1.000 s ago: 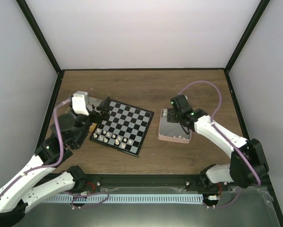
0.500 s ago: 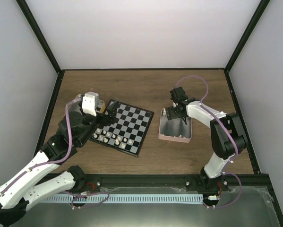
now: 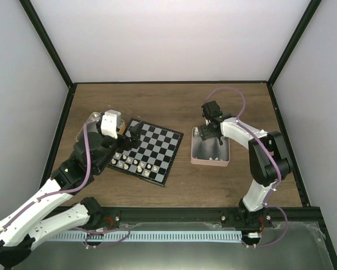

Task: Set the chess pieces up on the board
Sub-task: Adjust the storage box at the center of the board.

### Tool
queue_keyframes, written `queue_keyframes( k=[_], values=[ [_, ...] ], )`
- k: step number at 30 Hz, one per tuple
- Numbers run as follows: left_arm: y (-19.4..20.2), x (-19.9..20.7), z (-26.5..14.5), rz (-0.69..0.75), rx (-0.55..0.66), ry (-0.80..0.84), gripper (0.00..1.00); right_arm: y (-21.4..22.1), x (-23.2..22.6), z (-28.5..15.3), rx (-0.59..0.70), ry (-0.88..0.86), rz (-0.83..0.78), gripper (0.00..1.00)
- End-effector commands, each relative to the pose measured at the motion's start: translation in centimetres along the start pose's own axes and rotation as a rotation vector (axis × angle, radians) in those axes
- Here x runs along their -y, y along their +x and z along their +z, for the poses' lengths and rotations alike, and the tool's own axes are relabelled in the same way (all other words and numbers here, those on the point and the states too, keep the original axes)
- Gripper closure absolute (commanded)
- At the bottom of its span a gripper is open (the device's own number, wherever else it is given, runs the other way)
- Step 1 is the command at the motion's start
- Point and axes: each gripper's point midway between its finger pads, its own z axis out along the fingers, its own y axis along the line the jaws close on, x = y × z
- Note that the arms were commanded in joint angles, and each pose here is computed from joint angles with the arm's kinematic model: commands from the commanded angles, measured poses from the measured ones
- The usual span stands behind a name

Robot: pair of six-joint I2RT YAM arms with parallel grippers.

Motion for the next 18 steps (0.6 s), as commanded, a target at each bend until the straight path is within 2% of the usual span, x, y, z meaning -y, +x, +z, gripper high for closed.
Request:
queue_keyframes(
  k=[1,6,13,18],
  values=[
    [0.1,0.0,0.1,0.007,0.001,-0.001,0.0,-3.0,0.0,-2.8,0.127,-0.042,-0.015,0.18],
    [0.2,0.1,0.3,0.01,-0.005,0.005,0.0,-3.2,0.4,-1.9,0.139,-0.005,-0.066,0.18],
    [0.3,0.3,0.5,0.013,-0.012,0.012,0.0,-1.9,-1.3,0.2,0.063,-0.076,-0.131,0.16],
    [0.4,0.4,0.6,0.014,-0.014,0.013,0.0,-1.3,-2.0,1.2,0.019,-0.107,-0.13,0.2]
  ],
)
